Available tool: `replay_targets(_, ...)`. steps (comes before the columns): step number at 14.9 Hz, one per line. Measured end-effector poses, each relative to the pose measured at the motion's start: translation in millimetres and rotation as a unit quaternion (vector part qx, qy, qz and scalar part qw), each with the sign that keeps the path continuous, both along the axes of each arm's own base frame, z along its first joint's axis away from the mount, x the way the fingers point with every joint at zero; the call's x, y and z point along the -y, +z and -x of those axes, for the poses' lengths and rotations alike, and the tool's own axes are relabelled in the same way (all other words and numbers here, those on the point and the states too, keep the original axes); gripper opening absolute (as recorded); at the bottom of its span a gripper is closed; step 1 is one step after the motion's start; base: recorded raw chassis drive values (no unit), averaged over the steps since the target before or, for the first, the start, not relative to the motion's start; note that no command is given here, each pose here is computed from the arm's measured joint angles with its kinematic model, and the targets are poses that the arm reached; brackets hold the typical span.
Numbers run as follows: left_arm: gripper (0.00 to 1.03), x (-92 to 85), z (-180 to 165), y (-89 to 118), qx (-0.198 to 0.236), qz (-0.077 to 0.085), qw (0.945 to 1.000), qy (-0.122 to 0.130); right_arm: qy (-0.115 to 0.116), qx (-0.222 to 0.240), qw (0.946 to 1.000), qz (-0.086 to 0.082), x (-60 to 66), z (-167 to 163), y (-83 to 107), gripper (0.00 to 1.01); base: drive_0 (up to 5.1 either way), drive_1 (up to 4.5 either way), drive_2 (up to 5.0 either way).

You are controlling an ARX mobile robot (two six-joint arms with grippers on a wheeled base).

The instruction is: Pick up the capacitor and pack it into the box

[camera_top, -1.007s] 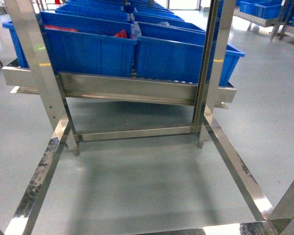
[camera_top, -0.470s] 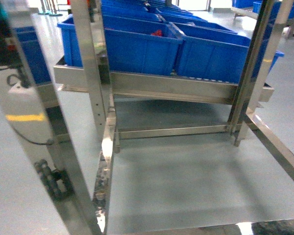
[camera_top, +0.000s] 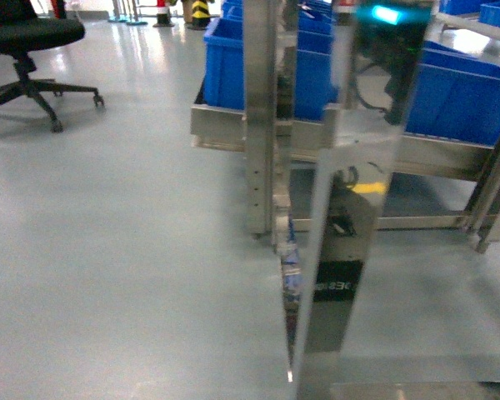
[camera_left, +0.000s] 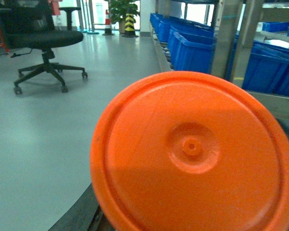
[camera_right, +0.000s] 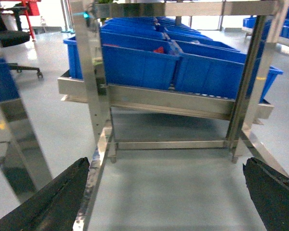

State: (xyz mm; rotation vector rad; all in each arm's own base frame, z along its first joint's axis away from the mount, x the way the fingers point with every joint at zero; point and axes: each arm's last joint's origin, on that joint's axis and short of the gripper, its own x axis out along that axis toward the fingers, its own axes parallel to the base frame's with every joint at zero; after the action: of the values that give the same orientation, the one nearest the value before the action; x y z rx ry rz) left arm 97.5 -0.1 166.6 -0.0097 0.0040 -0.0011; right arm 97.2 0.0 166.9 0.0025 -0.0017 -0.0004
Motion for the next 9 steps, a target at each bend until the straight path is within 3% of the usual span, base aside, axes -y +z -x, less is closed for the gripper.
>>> replay_targets(9,0.44,-0.2,0.0,0.0,0.0,0.0,1.0,0.002,0.0,0.001,1.0,0.0,0.0,0.0,0.1,0.98,-4.9,1.56,3.4)
